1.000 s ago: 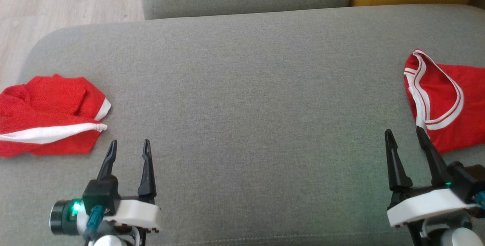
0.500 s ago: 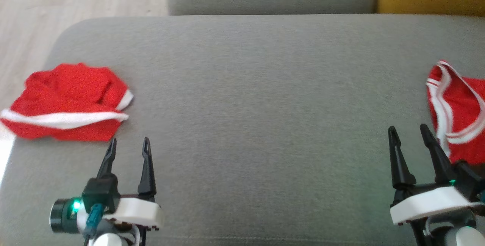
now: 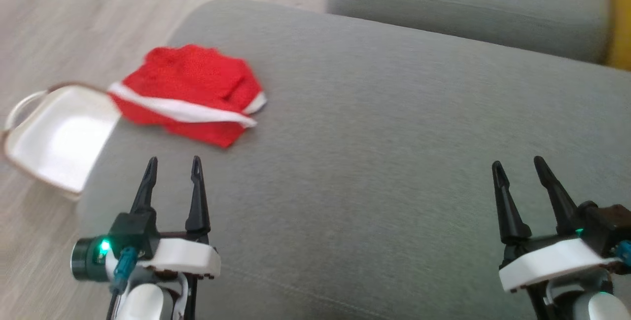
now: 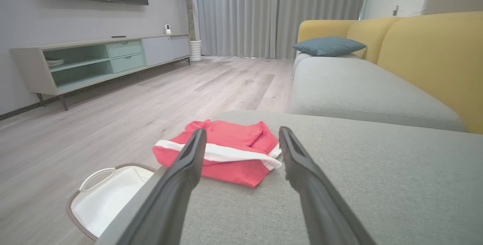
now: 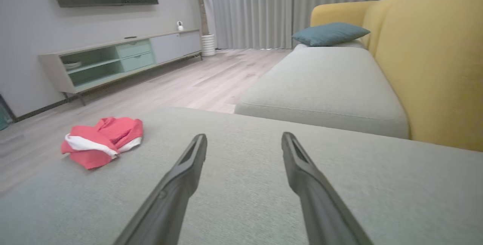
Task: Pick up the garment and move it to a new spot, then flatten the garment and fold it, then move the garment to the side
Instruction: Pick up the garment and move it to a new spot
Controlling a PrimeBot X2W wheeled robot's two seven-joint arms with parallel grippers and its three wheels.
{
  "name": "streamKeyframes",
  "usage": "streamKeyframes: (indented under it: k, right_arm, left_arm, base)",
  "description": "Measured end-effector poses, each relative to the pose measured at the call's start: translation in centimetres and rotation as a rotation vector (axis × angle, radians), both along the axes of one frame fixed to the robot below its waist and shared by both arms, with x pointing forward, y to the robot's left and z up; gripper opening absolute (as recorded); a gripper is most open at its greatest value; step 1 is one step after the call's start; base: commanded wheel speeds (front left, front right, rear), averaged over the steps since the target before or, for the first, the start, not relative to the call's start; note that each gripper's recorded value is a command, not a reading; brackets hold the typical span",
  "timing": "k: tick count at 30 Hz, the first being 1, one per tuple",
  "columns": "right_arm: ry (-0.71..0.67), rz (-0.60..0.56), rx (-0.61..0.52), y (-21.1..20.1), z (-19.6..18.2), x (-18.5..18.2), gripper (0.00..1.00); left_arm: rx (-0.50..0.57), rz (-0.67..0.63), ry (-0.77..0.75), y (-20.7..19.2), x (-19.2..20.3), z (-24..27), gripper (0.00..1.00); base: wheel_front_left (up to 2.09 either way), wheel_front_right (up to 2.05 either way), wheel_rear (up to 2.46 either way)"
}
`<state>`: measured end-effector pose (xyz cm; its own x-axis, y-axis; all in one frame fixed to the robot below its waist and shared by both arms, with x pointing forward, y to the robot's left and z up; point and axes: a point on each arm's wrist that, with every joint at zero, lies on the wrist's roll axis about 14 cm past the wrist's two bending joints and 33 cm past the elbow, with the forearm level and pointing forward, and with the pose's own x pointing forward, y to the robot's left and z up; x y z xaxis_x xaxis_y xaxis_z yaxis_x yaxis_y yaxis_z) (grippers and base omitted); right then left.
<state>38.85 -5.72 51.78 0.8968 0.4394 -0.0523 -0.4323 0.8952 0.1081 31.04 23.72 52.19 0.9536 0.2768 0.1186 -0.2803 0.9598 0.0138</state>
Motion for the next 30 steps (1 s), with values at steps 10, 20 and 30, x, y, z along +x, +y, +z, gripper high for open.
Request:
streamKeyframes:
  k: [10,20,30]
  right_arm:
    - [0.006,0.150,-0.003,5.2,-0.1,0.5,1.00]
    - [0.040,0.159,-0.001,5.4,-1.3,1.3,1.00]
    - [0.070,0.145,-0.054,3.4,-3.4,5.3,1.00]
  left_arm:
    - [0.002,0.154,-0.003,4.1,-3.4,0.3,1.00]
    - [0.002,0.182,0.026,4.8,-2.9,-0.4,1.00]
    - [0.041,0.079,0.014,3.8,6.5,0.7,1.00]
  base:
    - [0.00,0.00,0.00]
    - [0.00,0.00,0.00]
    - [0.00,0.00,0.00]
